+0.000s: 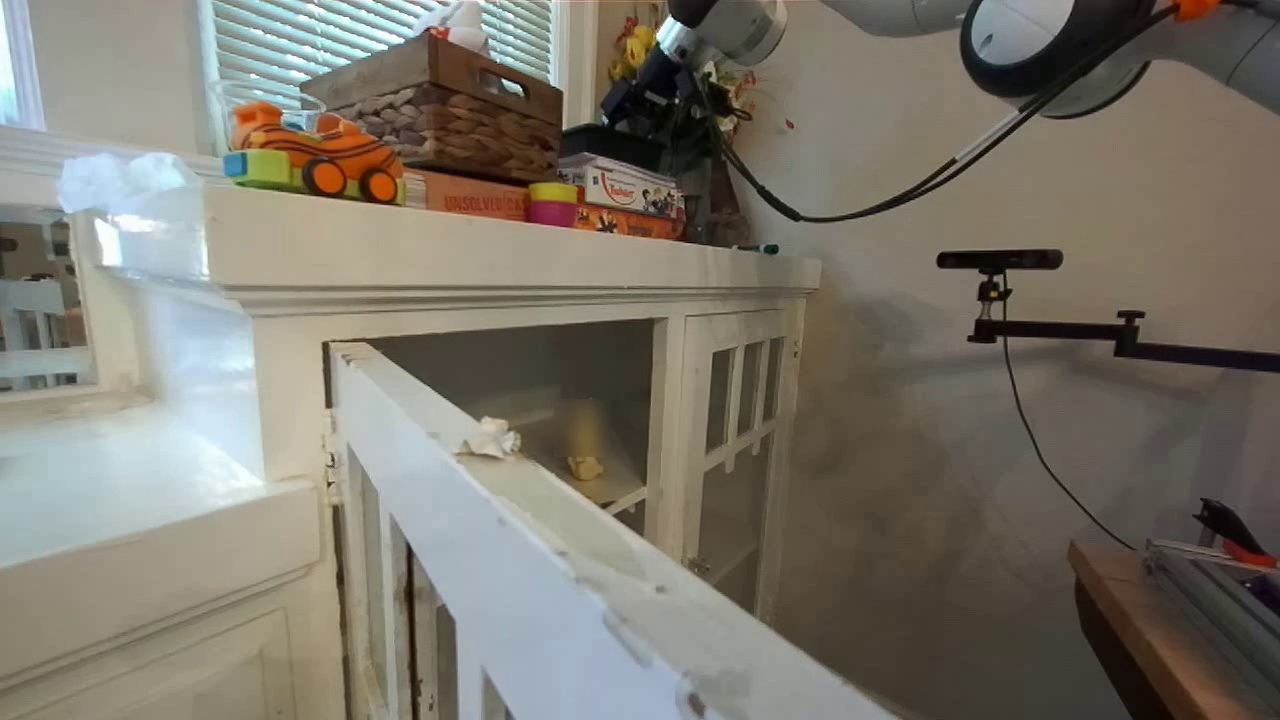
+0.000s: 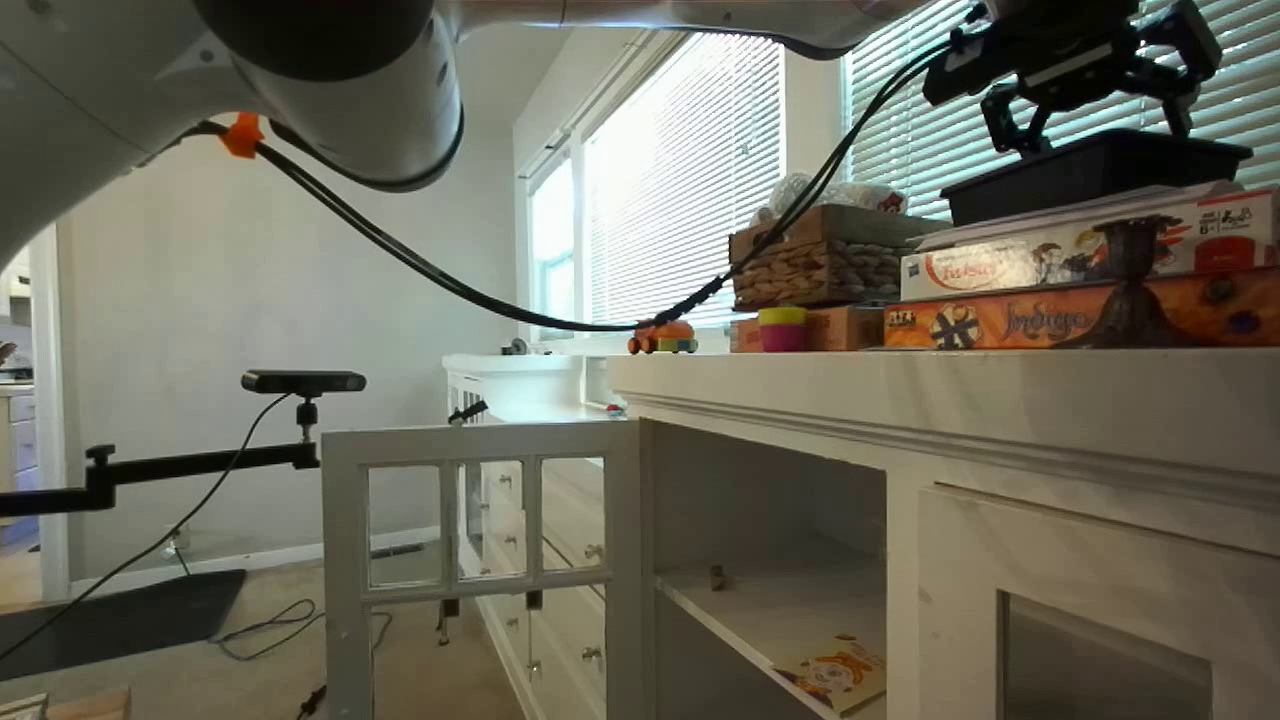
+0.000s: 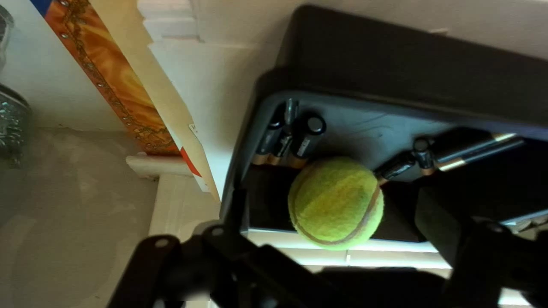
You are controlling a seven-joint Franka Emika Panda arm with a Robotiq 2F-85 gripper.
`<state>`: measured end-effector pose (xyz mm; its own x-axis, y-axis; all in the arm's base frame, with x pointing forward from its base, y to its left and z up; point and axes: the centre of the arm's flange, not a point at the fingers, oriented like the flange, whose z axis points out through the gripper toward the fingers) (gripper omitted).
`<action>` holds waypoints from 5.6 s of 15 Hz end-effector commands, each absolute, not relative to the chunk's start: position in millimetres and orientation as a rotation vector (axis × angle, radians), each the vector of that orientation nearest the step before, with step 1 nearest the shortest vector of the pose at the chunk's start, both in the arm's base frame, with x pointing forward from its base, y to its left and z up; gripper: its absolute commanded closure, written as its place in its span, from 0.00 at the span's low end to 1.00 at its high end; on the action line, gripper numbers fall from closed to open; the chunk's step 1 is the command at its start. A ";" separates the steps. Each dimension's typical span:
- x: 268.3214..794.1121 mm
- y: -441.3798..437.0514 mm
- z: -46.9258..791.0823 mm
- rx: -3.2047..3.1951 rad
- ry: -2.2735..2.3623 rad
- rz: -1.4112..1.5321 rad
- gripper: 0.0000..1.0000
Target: Remove the marker and green ball from the black tray and put them on the cabinet top
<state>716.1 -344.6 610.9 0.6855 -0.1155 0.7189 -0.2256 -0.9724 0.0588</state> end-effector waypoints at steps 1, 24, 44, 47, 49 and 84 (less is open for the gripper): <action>757.0 -357.8 626.7 2.751 -0.283 1.158 0.00; 745.0 -345.1 636.1 2.795 -0.254 0.873 0.00; 700.1 -329.9 620.7 2.762 -0.241 0.771 0.00; 700.2 -330.0 620.8 2.761 -0.242 0.772 0.00; 705.4 -333.7 619.0 2.760 -0.243 0.780 0.00; 745.7 -349.8 585.9 2.624 -0.197 1.110 0.69</action>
